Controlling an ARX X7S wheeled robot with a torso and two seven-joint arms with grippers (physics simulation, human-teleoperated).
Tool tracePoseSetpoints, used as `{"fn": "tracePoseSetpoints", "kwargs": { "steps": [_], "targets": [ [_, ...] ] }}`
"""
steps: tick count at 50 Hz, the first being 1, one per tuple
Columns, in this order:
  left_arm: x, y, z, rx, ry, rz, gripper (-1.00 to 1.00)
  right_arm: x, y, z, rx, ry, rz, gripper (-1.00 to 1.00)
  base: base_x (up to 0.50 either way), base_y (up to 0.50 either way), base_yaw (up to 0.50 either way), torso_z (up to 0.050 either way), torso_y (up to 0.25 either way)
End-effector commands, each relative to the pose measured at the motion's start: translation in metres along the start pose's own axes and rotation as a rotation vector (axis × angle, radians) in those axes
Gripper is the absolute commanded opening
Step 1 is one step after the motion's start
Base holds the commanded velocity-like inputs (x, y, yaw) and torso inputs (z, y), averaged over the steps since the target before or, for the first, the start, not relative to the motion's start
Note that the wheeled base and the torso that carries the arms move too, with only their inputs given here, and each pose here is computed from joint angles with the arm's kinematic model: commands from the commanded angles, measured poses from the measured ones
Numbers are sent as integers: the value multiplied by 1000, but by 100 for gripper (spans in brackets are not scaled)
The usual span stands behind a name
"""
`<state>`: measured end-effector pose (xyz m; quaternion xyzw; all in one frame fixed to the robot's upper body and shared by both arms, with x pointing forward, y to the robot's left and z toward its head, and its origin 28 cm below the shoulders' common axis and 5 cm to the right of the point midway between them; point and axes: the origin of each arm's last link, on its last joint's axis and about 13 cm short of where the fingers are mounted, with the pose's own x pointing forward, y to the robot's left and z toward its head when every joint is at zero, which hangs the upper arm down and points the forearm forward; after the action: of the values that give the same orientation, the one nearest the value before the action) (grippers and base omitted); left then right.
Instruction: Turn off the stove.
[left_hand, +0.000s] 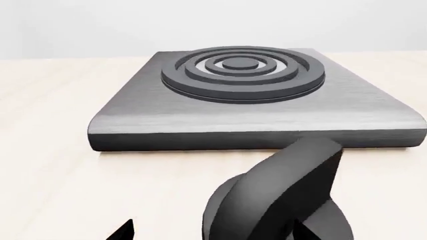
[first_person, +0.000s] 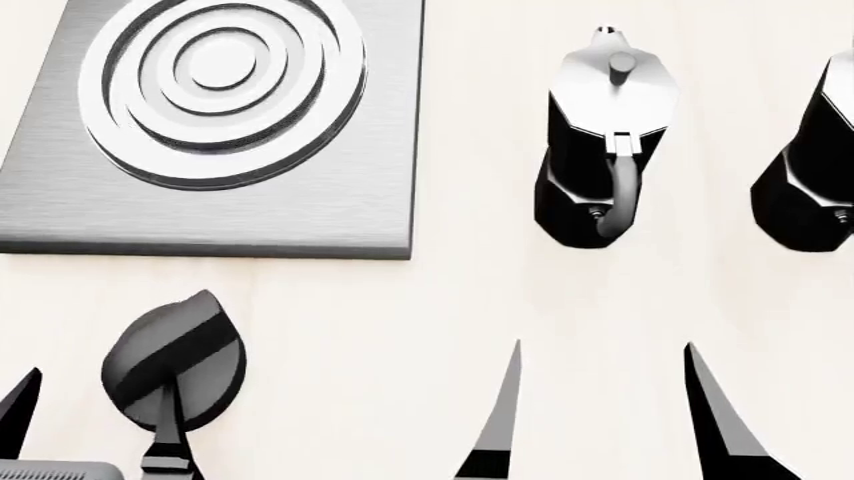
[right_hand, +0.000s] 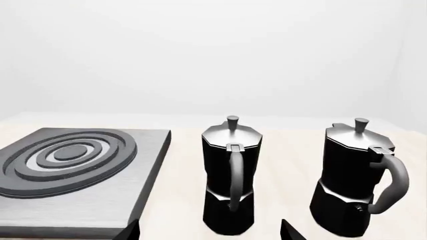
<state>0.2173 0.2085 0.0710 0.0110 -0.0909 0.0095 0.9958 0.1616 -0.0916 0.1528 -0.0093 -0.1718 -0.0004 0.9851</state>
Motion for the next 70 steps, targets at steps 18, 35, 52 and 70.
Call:
{"fn": "tracePoseSetpoints", "kwargs": {
  "steps": [18, 35, 52, 70],
  "targets": [
    [-5, 14, -6, 8, 50, 96, 100, 0, 0, 0, -1, 1, 1, 100, 0, 0, 0, -1, -2],
    [-6, 15, -3, -1, 49, 116, 100, 0, 0, -1, -1, 2, 3, 100, 0, 0, 0, 0, -1],
    [11, 15, -5, -10, 52, 113, 100, 0, 1, -2, -1, 4, 4, 100, 0, 0, 0, -1, -1],
    [32, 15, -4, 5, 34, 114, 100, 1, 0, -2, -1, 5, 6, 100, 0, 0, 0, -1, -2]
  ]
}}
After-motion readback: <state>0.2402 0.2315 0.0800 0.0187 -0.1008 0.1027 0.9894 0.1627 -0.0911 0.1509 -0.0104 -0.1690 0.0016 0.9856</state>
